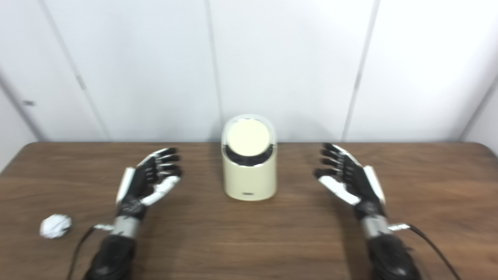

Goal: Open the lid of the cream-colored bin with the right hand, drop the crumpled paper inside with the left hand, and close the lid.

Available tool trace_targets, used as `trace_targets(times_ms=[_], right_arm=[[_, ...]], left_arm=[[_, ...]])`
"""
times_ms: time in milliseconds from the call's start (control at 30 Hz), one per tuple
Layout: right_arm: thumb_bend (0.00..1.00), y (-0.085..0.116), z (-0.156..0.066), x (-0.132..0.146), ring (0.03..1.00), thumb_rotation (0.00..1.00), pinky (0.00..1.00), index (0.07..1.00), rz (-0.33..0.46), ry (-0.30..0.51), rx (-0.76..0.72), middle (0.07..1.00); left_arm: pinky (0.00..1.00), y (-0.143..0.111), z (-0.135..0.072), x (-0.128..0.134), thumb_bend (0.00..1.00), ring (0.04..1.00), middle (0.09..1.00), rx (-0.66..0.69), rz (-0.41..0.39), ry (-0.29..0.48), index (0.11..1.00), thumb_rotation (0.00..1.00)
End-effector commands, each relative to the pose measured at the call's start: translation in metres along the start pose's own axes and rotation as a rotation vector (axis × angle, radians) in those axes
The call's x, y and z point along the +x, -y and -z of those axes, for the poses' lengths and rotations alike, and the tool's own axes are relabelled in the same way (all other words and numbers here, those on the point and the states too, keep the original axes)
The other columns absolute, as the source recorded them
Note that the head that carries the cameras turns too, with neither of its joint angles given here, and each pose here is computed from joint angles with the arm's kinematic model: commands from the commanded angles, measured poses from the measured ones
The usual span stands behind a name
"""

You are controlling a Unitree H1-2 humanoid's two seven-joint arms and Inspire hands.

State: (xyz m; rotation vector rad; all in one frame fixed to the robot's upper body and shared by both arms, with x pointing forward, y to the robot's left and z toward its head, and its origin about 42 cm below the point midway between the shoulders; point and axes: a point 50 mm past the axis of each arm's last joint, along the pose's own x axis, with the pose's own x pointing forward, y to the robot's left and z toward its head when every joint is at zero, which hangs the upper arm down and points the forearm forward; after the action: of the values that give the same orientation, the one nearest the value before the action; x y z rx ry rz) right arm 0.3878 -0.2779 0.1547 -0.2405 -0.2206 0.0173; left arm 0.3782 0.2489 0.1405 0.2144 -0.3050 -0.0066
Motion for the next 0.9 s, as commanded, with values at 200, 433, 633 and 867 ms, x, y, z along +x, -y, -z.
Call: trace_targets(times_ms=[200,433,633,867], right_arm=[[0.68,0.01,-0.017,0.011,0.787,0.57,0.74,0.826,0.015,0.092,-0.017,0.809],[0.66,0.0,-0.024,0.012,0.78,0.55,0.73,0.834,0.014,0.104,-0.008,0.81],[0.66,-0.005,-0.028,0.012,0.776,0.56,0.7,0.841,0.018,0.112,-0.002,0.813],[0.65,-0.007,-0.032,0.013,0.778,0.56,0.69,0.84,0.017,0.116,-0.003,0.816]], left_arm=[[0.53,-0.001,-0.025,0.016,0.64,0.655,0.751,-0.004,-0.006,0.086,0.786,0.41],[0.53,-0.013,-0.022,0.016,0.63,0.654,0.742,0.016,-0.011,0.091,0.785,0.39],[0.53,-0.019,-0.021,0.017,0.65,0.662,0.739,0.028,-0.008,0.096,0.786,0.41],[0.53,-0.016,-0.021,0.017,0.66,0.657,0.733,0.023,-0.012,0.095,0.778,0.42]])
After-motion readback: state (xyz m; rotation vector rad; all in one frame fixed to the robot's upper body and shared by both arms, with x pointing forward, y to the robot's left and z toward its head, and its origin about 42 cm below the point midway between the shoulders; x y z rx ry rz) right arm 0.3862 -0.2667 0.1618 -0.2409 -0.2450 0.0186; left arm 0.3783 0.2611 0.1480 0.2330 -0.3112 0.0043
